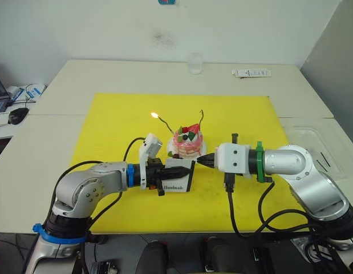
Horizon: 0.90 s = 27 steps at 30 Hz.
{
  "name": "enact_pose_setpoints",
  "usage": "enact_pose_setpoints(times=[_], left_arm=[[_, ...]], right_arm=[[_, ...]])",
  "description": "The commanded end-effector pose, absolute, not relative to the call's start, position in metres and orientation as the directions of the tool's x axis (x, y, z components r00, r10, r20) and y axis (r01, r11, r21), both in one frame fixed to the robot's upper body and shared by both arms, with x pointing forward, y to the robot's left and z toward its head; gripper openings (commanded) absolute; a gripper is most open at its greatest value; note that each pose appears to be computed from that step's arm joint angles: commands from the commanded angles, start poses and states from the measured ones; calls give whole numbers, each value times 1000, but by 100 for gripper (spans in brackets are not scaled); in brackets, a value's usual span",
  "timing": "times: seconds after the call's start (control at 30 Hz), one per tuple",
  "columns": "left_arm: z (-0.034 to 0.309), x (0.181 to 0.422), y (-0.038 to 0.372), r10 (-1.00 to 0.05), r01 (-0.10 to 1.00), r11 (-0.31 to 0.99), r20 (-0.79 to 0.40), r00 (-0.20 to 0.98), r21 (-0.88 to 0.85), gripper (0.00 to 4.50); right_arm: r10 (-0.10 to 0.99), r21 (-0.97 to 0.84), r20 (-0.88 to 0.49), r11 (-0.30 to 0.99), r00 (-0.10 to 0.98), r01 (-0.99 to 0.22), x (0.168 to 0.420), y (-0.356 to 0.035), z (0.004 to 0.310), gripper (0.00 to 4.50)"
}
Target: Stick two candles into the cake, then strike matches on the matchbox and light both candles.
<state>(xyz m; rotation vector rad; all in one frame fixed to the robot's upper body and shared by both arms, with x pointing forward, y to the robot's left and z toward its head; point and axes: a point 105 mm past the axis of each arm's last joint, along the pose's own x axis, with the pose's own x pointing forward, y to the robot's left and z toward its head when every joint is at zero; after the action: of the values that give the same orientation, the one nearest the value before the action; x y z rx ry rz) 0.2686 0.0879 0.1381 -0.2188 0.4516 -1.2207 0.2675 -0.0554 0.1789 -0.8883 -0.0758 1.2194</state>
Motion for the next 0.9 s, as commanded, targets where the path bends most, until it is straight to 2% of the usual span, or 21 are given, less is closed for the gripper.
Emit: enact_pose_setpoints(times=[0.03,0.4,0.73,0.9], left_arm=[[149,267,84,-946,879,315,-192,261,-358,0],[154,270,84,-944,868,328,-169,284,-372,0],[162,280,88,-941,816,332,-115,317,-473,0],[165,281,87,-943,803,325,-105,316,-500,0]], right_arm=[[832,-656,-382,63,403,-752,268,-55,185,1],[833,-661,-386,51,397,-748,267,-55,184,1],[840,-620,-416,19,349,-784,248,-54,180,1],[832,-623,-417,32,366,-782,252,-50,177,1]])
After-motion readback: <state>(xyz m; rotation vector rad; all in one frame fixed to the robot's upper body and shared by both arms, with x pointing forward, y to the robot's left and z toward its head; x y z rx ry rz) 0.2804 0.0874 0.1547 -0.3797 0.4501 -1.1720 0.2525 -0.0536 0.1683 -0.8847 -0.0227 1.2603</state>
